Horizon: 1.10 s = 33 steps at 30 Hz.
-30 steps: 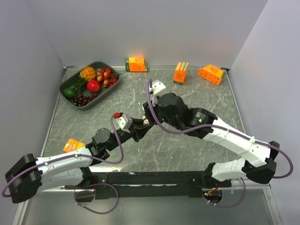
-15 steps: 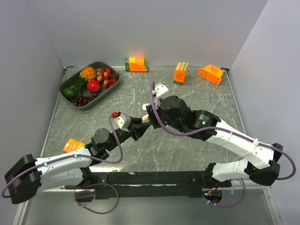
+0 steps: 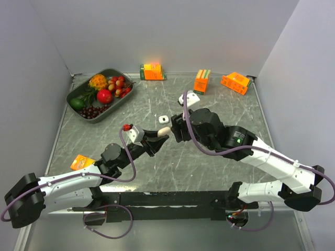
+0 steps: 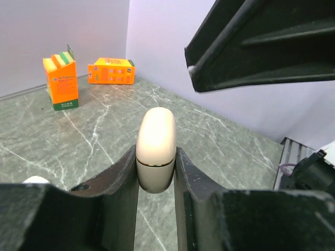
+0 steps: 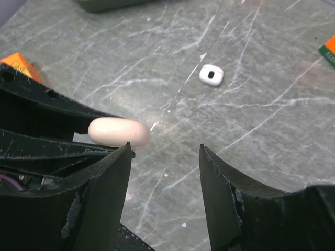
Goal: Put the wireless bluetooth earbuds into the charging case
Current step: Close the charging case, then place the charging case at the center of the board.
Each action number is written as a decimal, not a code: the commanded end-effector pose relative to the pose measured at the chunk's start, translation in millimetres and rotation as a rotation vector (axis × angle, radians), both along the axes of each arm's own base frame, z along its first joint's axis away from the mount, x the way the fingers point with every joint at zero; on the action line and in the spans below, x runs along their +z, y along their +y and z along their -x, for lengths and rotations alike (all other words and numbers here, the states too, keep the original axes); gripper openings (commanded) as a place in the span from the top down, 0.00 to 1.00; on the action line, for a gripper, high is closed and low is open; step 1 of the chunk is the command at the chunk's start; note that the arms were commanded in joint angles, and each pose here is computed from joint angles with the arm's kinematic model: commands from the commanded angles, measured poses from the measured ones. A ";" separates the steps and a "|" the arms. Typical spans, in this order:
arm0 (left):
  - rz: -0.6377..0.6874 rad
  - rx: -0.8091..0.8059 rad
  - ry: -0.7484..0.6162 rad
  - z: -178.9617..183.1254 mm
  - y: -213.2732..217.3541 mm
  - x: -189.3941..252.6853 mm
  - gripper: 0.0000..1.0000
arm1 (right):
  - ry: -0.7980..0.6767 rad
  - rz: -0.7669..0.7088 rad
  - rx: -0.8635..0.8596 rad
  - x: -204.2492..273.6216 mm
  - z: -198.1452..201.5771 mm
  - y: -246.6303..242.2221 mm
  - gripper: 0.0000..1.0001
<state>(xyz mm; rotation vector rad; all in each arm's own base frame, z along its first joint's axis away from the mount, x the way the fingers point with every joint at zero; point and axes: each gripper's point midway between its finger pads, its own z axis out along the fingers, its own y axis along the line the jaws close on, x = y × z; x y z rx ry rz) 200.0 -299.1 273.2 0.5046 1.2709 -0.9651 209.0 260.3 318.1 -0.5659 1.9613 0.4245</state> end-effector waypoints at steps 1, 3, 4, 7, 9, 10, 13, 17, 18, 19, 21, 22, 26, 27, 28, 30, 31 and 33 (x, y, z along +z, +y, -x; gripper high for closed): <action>0.082 0.022 0.035 -4.9 1.6 20.7 0.99 | -0.039 -0.057 -0.096 21.7 -13.6 -8.1 0.37; 0.025 0.025 0.168 -17.4 -4.9 5.3 0.99 | -0.006 -0.046 -0.151 13.6 -22.2 -20.6 0.36; -0.017 0.023 0.251 -26.4 -10.6 -13.2 0.99 | 0.031 -0.061 -0.185 5.0 -23.5 -24.8 0.36; -0.063 -0.042 0.553 -48.6 -14.1 -60.3 0.99 | 0.086 -0.117 -0.241 -11.2 -25.0 -42.6 0.33; -0.049 -0.079 0.708 -56.1 -11.8 -79.5 0.99 | 0.090 -0.149 -0.261 -14.5 -24.8 -49.2 0.32; -0.061 -0.059 0.779 -64.7 -9.8 -99.6 0.99 | 0.091 -0.159 -0.273 -18.4 -23.0 -55.5 0.32; -0.067 -0.019 0.933 -76.0 -7.0 -133.1 0.99 | 0.099 -0.145 -0.289 -24.8 -21.8 -62.9 0.31; -0.116 0.024 1.032 -88.1 -4.2 -157.7 0.99 | 0.110 -0.123 -0.293 -31.8 -20.3 -66.0 0.31; -0.129 0.032 1.045 -89.8 -2.4 -162.3 0.99 | 0.111 -0.123 -0.292 -32.5 -19.5 -66.5 0.31; -0.152 0.054 1.080 -90.7 2.2 -174.6 0.99 | 0.107 -0.129 -0.288 -32.9 -19.0 -66.2 0.31; -0.184 0.077 1.115 -96.1 5.4 -190.0 0.99 | 0.111 -0.130 -0.283 -36.1 -18.2 -65.8 0.30; -0.195 0.076 1.141 -96.8 8.9 -196.5 0.99 | 0.111 -0.133 -0.278 -36.0 -18.2 -64.7 0.30; -0.231 0.117 1.178 -107.9 13.1 -213.6 0.98 | 0.112 -0.131 -0.274 -37.0 -18.5 -63.9 0.30; -0.246 0.123 1.195 -108.5 13.7 -221.8 0.97 | 0.112 -0.129 -0.274 -38.1 -18.2 -64.6 0.30; -0.254 0.127 1.203 -110.6 15.0 -226.1 0.95 | 0.112 -0.130 -0.270 -38.3 -18.0 -63.8 0.30; -0.264 0.128 1.217 -115.0 14.5 -234.4 0.95 | 0.110 -0.127 -0.266 -38.9 -18.8 -63.2 0.30; -0.261 0.129 1.220 -117.1 15.4 -236.1 0.95 | 0.110 -0.125 -0.263 -39.8 -18.6 -62.4 0.30; -0.255 0.124 1.225 -121.7 13.3 -239.4 0.95 | 0.112 -0.121 -0.263 -40.3 -19.0 -62.3 0.30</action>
